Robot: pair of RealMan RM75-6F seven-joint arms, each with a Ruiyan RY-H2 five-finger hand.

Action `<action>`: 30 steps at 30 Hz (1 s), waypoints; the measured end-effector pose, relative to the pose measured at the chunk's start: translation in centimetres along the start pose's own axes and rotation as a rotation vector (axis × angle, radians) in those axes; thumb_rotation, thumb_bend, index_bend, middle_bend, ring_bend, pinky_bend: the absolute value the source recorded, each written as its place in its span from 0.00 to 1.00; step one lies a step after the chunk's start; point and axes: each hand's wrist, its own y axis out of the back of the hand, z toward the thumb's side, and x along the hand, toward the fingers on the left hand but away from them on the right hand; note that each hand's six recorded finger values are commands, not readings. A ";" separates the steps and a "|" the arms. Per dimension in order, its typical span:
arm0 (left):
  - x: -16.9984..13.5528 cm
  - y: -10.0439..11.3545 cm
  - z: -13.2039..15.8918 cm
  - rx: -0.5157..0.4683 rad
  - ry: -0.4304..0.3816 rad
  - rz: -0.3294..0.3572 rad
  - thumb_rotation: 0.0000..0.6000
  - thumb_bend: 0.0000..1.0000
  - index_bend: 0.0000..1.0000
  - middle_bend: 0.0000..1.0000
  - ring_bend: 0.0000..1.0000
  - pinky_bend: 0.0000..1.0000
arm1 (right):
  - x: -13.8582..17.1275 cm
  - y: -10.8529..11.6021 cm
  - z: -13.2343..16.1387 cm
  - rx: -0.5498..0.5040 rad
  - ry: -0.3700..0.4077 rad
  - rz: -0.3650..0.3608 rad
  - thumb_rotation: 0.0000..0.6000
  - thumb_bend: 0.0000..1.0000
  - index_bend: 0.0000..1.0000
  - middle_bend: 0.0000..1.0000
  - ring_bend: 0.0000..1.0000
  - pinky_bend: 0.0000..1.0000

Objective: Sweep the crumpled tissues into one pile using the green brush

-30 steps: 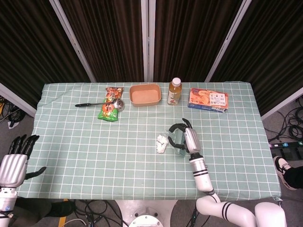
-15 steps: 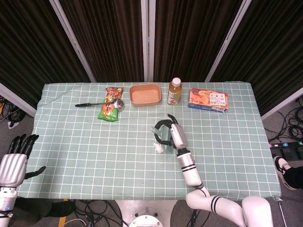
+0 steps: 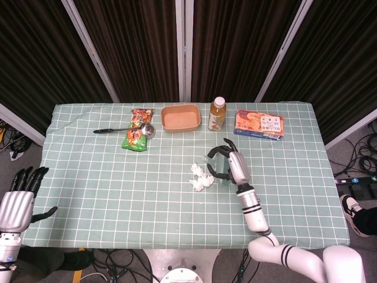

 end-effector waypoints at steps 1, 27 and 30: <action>0.0 0.0 0.0 -0.001 -0.002 0.001 1.00 0.01 0.07 0.09 0.00 0.02 | 0.1 0.9 -0.3 0.027 -0.001 0.002 1.00 0.42 0.68 0.63 0.33 0.09; 0.0 0.1 0.4 0.013 0.000 -0.002 1.00 0.01 0.07 0.09 0.00 0.02 | 3.7 4.7 -10.3 0.628 -0.182 0.420 1.00 0.37 0.10 0.23 0.00 0.00; 0.1 0.1 0.4 0.014 -0.002 0.000 1.00 0.01 0.07 0.09 0.00 0.02 | 4.0 6.0 -9.5 0.617 -0.171 0.379 1.00 0.37 0.10 0.23 0.00 0.00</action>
